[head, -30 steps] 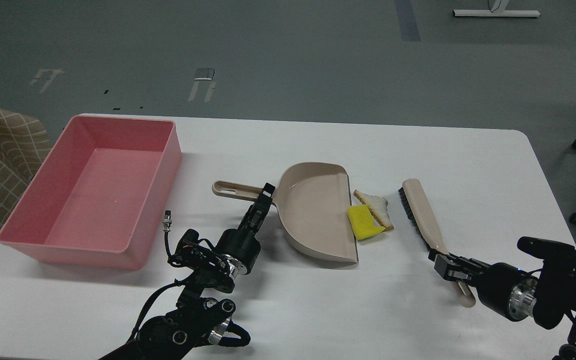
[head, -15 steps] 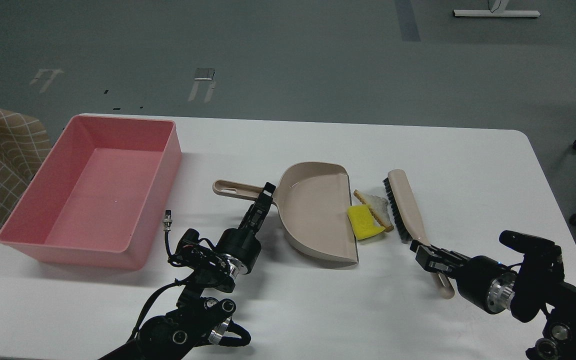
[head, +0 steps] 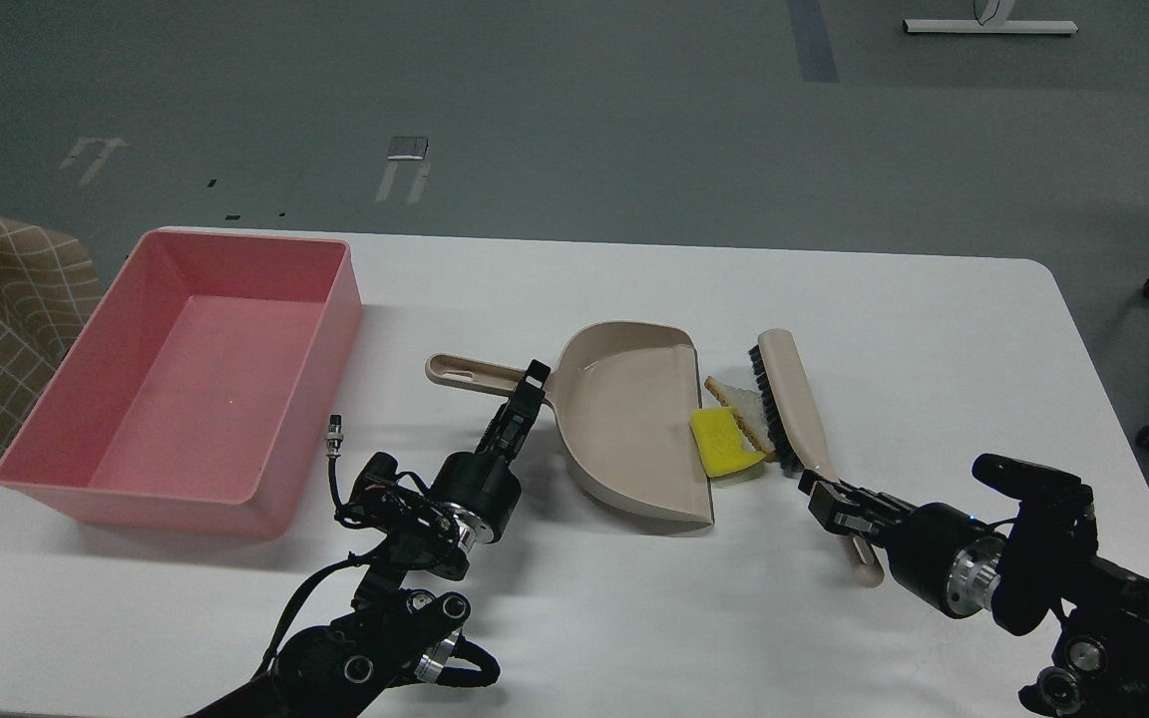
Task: Sweep and dump garbage into bin
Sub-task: 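Lift the brush with the right gripper toward the dustpan, then sweep the brush across the dustpan pushing the sponge inward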
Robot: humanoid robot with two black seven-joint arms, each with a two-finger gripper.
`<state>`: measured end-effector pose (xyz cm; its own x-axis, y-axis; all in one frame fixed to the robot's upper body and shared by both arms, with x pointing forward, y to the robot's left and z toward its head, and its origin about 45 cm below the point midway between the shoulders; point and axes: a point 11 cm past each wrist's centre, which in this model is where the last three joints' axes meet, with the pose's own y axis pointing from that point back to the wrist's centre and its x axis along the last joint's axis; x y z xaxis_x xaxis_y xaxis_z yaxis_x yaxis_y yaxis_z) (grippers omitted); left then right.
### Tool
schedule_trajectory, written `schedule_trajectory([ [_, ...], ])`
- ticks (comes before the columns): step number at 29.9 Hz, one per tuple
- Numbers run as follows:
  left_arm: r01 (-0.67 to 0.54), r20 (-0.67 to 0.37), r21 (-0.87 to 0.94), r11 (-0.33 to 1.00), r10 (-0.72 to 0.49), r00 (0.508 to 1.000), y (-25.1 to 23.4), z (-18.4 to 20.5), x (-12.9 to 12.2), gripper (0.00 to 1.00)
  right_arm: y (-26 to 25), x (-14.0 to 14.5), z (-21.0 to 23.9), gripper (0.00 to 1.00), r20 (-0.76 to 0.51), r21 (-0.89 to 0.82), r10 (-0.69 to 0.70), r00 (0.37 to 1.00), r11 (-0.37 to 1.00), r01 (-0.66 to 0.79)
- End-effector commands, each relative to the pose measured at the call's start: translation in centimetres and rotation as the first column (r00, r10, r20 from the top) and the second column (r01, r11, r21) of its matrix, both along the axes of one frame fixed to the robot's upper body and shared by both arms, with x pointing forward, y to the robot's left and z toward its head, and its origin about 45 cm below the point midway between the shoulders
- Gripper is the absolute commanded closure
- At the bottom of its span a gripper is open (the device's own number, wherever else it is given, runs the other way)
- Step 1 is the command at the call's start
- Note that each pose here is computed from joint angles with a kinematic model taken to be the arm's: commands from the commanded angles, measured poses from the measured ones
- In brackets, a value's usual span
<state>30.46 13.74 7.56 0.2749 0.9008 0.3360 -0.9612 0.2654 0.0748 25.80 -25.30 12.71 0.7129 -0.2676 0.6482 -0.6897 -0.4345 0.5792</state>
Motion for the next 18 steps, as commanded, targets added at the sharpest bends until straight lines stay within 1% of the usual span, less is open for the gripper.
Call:
schedule_trajectory([
  [1, -0.003, 0.000, 0.008, 1.000, 0.003, 1.000, 0.3, -0.1, 0.1, 0.69, -0.1, 0.0, -0.1, 0.82, -0.003, -0.002, -0.001, 1.000, 1.000, 0.001],
  [10, -0.008, 0.008, 0.015, 1.000, 0.008, 1.000, 0.8, 0.2, 0.6, 0.69, 0.3, -0.2, -0.4, 0.81, -0.012, 0.006, -0.009, 1.000, 1.000, 0.009],
  [18, -0.008, 0.006, 0.017, 1.000, 0.008, 1.000, 0.9, 0.1, 0.4, 0.69, 2.8, -0.1, -1.5, 0.80, -0.023, 0.043, -0.023, 0.999, 0.999, 0.024],
])
